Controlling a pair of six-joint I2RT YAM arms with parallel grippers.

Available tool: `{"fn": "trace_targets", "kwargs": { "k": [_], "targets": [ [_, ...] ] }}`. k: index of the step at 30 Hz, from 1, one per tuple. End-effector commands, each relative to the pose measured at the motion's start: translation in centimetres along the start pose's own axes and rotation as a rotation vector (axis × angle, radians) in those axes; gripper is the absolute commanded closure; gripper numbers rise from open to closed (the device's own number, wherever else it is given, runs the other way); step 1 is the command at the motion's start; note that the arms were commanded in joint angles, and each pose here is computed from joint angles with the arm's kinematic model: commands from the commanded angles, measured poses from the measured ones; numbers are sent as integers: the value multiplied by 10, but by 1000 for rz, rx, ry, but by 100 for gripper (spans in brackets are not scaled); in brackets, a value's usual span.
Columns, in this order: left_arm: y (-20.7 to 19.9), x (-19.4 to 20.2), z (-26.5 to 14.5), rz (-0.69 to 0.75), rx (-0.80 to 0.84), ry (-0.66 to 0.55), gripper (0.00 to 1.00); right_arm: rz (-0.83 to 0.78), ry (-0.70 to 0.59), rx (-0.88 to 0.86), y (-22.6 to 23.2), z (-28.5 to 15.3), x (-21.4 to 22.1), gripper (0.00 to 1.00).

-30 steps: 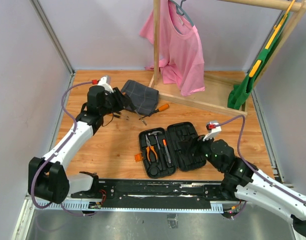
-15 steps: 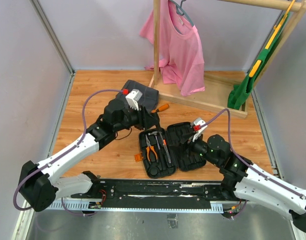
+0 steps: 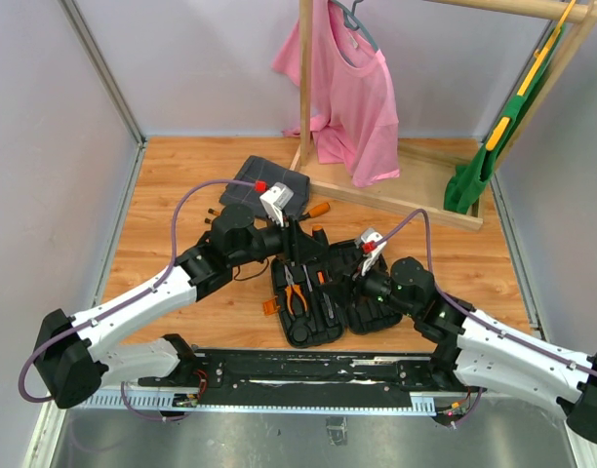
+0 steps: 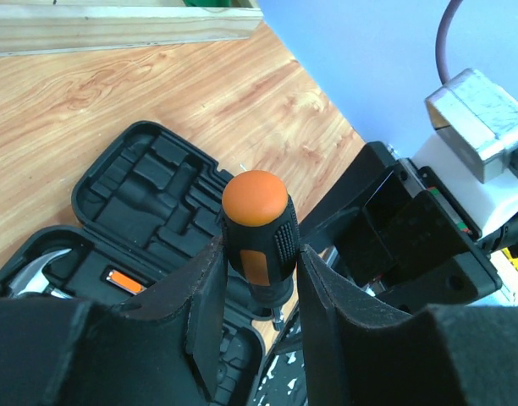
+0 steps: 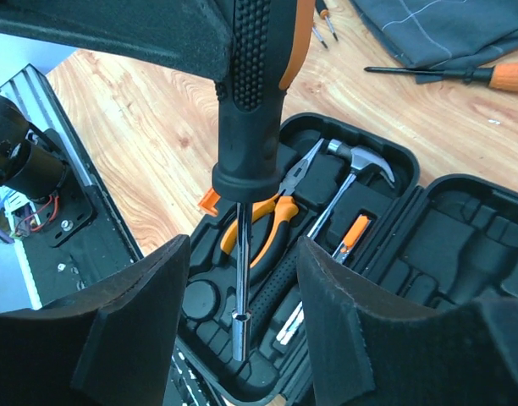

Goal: Sort the tools into containers
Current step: Pick up the screwdriver from the center of the board.

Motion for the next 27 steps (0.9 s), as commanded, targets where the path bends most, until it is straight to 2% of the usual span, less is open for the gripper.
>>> {"fn": "trace_targets", "kwargs": {
  "k": [1,4,16,21,25,27],
  "targets": [
    [-17,-15,-4,23,59,-72,100,14,-25,-72,10,5,-1,49],
    [-18,-17,-4,27,56,-77,99,15,-10,-90,12,6,2,57],
    [-20,-21,-7,31,49,-97,99,26,22,-93,11,5,18,71],
    [-21,-22,-9,34,53,-101,100,27,32,-90,10,5,22,82],
    [-23,-20,-9,30,72,-88,99,19,15,-76,8,6,18,97],
    [-23,-19,-9,31,76,-84,98,11,-7,-56,6,6,12,99]
  ]
}}
Point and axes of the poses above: each gripper's point midway between its finger pads, its own z axis out along the fingers, its own y axis along the line the jaws close on, x = y × z, the point moved 6 cm from there along -z, back along the fingers, and after that the axes turned 5 degrees about -z, right-handed, at the moved point
